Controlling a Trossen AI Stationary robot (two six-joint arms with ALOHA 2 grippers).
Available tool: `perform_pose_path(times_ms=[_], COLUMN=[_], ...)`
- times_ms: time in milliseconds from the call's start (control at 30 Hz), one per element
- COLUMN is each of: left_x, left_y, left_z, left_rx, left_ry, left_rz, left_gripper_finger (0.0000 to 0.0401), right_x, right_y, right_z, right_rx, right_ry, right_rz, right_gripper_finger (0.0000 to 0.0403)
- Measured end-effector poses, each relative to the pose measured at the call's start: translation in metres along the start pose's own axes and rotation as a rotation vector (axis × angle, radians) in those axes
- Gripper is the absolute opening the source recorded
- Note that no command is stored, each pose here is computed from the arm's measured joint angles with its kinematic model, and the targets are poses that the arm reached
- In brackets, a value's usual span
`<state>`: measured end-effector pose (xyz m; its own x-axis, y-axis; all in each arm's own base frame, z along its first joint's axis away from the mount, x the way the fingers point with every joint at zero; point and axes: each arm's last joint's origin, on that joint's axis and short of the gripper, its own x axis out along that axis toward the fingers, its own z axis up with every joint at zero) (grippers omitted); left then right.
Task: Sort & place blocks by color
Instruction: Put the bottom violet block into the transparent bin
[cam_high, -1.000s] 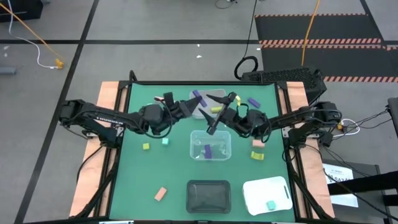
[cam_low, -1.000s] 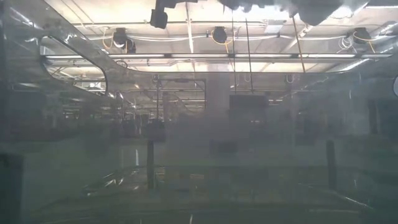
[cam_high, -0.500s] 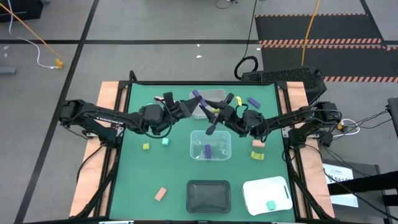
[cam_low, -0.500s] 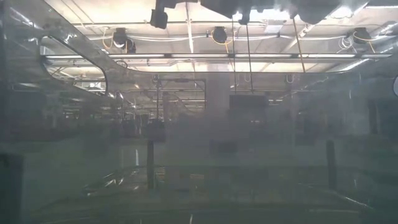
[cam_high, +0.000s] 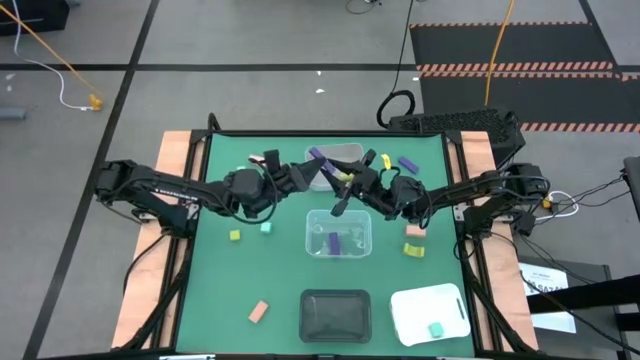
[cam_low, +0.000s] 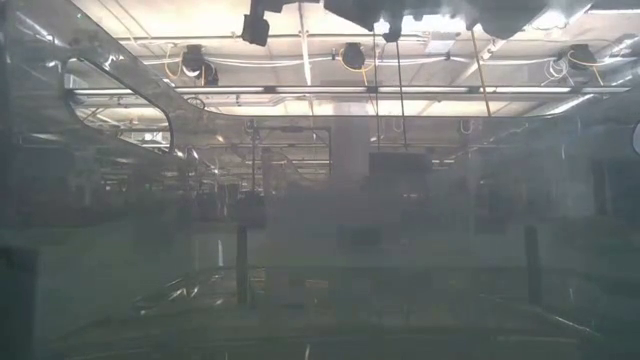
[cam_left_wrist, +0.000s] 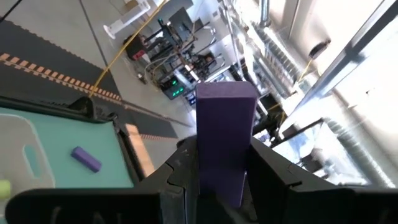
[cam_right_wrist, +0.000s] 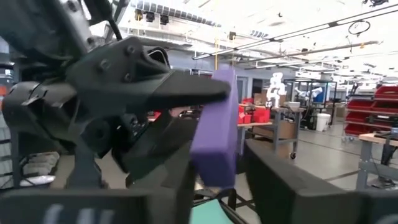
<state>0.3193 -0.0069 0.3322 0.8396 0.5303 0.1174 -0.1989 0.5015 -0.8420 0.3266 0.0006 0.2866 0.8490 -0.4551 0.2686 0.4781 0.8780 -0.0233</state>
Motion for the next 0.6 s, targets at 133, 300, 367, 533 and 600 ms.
perform_pose_path(times_ms=[133, 300, 367, 533, 600], left_x=[0.0001, 0.0002, 0.0002, 0.0003, 0.0003], left_y=[-0.0001, 0.0001, 0.0003, 0.0018, 0.0017], left_z=[0.0, 0.0, -0.0002, -0.0005, -0.0005], left_rx=[0.001, 0.002, 0.004, 0.006, 0.008], left_ry=[-0.001, -0.001, 0.0, -0.003, -0.003], left_rz=[-0.002, 0.0, 0.002, 0.02, 0.019], left_gripper_finger=[0.0101, 0.0101, 0.0101, 0.0101, 0.0101], right_x=[0.0001, 0.0001, -0.0001, 0.0001, 0.0001], right_y=[-0.0003, -0.0002, 0.0, -0.0002, -0.0002], right_z=[0.0005, 0.0005, 0.0004, -0.0007, -0.0006], right_rx=[0.024, 0.024, 0.023, -0.006, -0.01], right_ry=[-0.005, -0.005, -0.004, 0.004, 0.004], right_rz=[-0.002, -0.002, 0.0, -0.007, -0.007], right_gripper_finger=[0.0179, 0.0146, 0.0109, 0.004, 0.004])
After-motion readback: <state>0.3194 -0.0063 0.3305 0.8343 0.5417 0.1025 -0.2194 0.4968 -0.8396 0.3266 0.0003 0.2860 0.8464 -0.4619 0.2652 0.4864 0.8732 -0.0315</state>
